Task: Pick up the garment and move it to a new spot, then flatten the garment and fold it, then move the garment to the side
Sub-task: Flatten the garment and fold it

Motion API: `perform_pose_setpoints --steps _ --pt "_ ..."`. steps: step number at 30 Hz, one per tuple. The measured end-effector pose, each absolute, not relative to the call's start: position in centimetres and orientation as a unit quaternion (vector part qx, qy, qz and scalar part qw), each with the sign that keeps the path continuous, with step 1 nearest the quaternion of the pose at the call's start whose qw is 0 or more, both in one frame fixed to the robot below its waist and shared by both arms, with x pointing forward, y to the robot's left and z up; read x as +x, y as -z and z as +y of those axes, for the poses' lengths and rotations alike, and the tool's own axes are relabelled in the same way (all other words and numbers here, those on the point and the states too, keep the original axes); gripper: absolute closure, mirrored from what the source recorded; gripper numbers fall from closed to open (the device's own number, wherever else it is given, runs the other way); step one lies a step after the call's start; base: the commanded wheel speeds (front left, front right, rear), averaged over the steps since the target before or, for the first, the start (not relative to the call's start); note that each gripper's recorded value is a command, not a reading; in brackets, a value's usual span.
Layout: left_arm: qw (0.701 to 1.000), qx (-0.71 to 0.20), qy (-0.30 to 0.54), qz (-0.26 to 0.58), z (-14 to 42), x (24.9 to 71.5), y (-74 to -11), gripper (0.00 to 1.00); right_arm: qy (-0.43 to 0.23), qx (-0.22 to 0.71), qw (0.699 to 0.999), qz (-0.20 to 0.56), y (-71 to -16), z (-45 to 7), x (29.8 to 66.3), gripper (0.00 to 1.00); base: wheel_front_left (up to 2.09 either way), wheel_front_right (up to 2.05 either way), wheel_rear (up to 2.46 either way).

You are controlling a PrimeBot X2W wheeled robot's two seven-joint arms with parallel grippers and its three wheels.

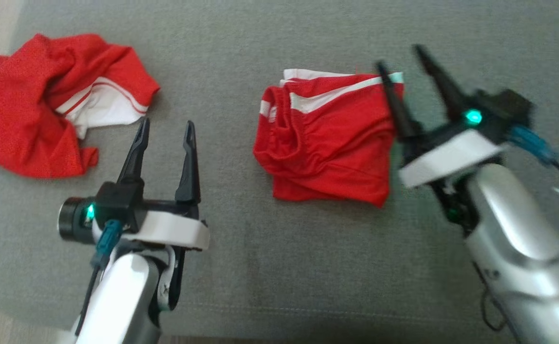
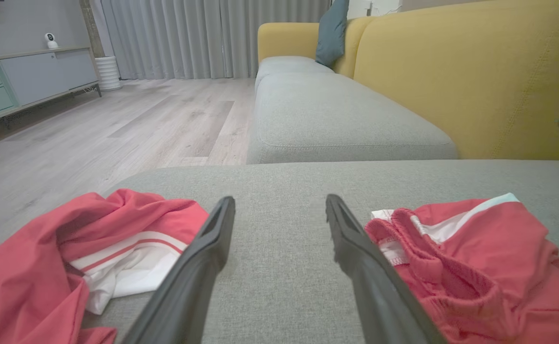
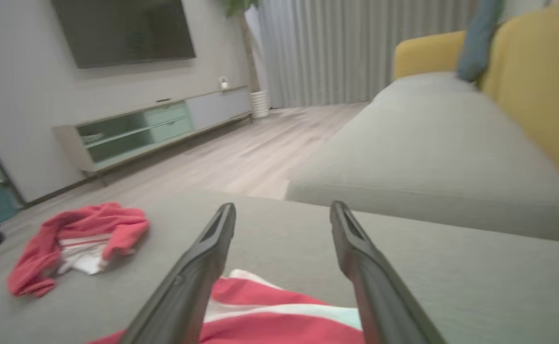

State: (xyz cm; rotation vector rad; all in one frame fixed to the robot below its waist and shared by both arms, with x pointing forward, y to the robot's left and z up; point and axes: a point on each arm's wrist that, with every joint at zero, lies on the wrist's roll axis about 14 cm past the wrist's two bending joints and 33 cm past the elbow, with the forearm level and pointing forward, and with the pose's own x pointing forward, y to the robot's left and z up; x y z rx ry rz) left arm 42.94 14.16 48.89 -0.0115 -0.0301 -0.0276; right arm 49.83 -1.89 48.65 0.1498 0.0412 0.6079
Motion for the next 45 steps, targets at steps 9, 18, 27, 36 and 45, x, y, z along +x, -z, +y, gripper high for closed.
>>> perform_pose_setpoints --steps 9,18,27,36,45 --pt "1.0 0.002 0.02 -0.018 14.0 42.5 -49.0 0.0 -0.125 0.021 0.992 0.01 -47.9 -14.8 45.8 0.0 0.0 0.0 0.0" --pt "0.999 0.007 0.023 -0.023 14.1 40.8 -49.7 0.0 -0.07 0.028 0.997 0.01 -49.9 -17.0 40.8 0.0 0.0 0.0 0.0" --pt "1.0 0.013 0.02 -0.011 14.5 37.4 -49.8 0.0 -0.05 0.049 0.997 0.023 -50.4 -17.3 36.7 0.0 0.0 0.0 0.0" --pt "0.999 0.015 0.027 -0.013 14.4 35.1 -50.3 0.0 -0.04 0.058 0.997 0.024 -50.7 -17.5 34.1 0.0 0.0 0.0 0.0" --pt "0.999 0.022 0.024 -0.009 14.7 33.9 -50.6 0.0 -0.041 0.067 0.997 0.025 -50.8 -17.2 33.1 0.0 0.0 0.0 0.0"
